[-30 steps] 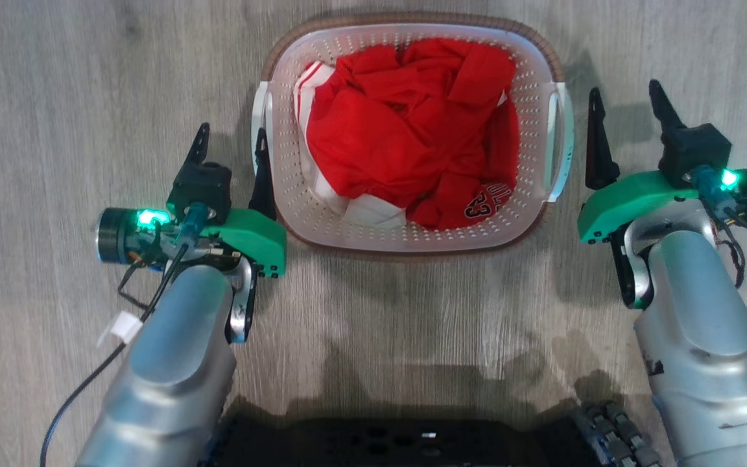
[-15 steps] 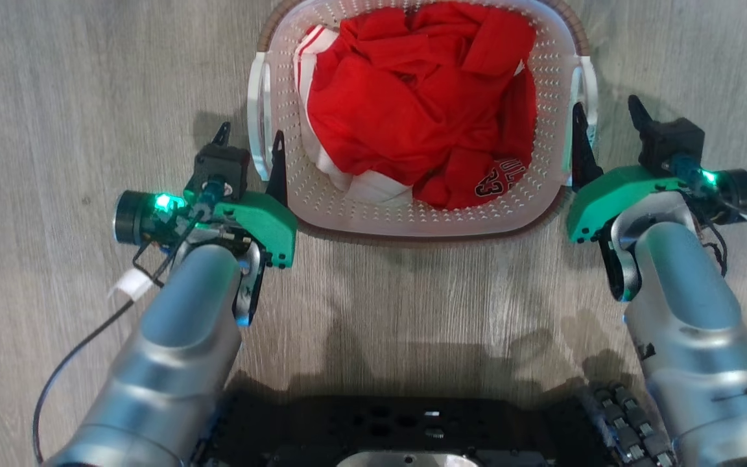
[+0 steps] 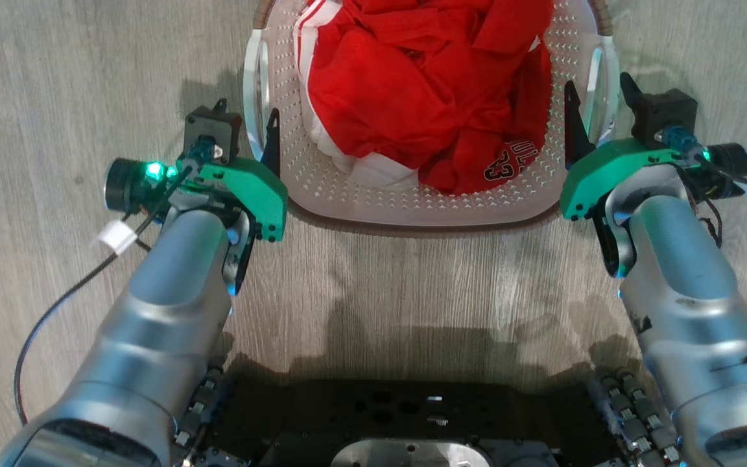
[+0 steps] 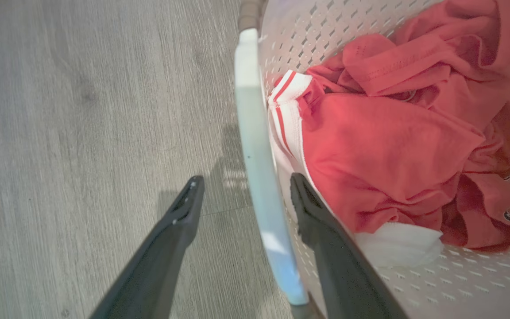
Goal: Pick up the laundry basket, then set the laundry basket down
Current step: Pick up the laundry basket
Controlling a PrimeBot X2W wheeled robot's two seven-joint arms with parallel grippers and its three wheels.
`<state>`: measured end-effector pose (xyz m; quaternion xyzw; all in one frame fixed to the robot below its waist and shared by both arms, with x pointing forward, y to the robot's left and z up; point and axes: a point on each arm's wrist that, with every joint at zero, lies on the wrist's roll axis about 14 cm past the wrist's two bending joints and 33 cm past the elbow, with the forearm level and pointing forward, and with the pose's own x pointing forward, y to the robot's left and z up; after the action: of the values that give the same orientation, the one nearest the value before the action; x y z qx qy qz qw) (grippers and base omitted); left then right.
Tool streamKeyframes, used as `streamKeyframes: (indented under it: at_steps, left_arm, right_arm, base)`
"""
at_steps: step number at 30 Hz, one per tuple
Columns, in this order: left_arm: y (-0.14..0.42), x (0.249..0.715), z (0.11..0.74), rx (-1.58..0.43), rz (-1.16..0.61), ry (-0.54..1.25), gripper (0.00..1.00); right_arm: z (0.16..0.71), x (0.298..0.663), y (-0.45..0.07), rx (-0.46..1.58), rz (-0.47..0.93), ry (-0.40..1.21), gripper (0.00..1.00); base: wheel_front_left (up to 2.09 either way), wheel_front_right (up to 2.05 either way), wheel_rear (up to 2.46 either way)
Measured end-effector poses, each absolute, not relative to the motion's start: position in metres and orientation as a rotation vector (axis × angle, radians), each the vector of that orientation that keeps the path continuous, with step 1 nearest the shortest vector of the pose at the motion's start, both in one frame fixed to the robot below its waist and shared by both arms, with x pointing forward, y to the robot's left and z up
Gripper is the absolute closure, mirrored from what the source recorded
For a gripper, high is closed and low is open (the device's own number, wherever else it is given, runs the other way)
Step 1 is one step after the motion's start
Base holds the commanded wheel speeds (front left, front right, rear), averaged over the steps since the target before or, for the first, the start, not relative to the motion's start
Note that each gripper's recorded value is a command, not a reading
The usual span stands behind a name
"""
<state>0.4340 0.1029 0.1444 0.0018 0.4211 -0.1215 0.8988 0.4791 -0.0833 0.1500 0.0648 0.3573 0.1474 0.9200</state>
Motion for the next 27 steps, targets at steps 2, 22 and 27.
streamKeyframes:
  at_steps: [2,22,27]
  left_arm:
    - [0.101,0.437,0.143,0.008,-0.267,0.872,0.00]
    - [0.089,0.431,0.132,-0.009,-0.343,0.947,0.00]
    - [0.082,0.431,0.128,-0.013,-0.374,0.956,0.25]
  right_arm:
    - [0.148,0.481,-0.081,0.134,0.309,0.738,0.00]
    - [0.128,0.477,-0.070,0.156,0.340,0.853,0.03]
    - [0.125,0.476,-0.068,0.160,0.346,0.864,0.15]
  base:
    - [0.00,0.00,0.00]
    - [0.00,0.00,0.00]
    - [0.00,0.00,0.00]
